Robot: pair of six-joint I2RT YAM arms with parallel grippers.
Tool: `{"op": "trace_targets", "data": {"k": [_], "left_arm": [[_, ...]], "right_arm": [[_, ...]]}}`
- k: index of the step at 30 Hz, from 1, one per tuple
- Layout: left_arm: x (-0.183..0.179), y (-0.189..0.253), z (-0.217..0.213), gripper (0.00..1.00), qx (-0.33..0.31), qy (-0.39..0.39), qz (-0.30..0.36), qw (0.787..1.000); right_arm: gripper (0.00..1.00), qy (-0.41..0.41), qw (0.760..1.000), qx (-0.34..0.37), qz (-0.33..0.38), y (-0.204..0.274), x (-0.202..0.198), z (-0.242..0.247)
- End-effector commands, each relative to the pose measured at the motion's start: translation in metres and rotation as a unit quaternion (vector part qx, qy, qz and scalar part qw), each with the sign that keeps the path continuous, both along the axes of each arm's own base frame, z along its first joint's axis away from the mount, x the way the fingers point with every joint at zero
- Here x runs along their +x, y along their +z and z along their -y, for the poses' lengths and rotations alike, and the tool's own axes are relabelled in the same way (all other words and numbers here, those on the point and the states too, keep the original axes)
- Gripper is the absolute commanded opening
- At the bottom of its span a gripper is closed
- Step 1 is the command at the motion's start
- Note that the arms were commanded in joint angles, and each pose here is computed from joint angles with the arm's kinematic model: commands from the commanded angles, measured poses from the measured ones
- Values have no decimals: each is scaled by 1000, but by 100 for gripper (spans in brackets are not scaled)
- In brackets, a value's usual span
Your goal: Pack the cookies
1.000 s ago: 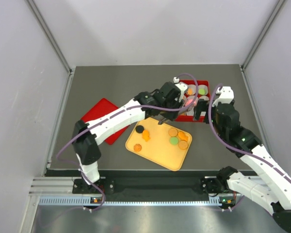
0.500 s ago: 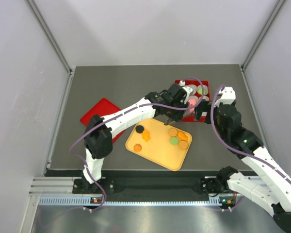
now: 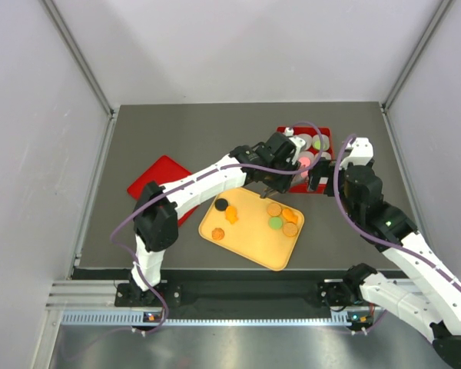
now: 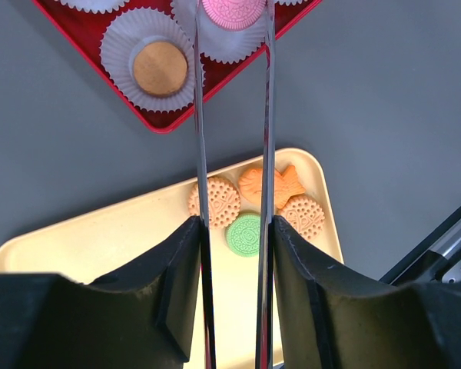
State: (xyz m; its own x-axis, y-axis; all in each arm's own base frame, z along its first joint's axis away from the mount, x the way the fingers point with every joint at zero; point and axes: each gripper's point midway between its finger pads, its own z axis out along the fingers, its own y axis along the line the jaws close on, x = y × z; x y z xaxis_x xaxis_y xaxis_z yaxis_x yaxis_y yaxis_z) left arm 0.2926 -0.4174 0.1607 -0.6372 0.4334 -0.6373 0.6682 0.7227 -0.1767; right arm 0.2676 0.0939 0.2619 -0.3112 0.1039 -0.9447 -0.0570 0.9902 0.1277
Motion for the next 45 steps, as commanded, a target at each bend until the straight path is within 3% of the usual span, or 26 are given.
{"op": "trace_targets", "data": {"k": [1,45], "left_arm": [[6,27,7,44,-37,-5,28,999],[3,35,1,51,-37,-4,33,999]], "right_arm": [[100,-11,1000,3,18,12,2,6],[100,-14,1000,0,15,11,3,6]]}}
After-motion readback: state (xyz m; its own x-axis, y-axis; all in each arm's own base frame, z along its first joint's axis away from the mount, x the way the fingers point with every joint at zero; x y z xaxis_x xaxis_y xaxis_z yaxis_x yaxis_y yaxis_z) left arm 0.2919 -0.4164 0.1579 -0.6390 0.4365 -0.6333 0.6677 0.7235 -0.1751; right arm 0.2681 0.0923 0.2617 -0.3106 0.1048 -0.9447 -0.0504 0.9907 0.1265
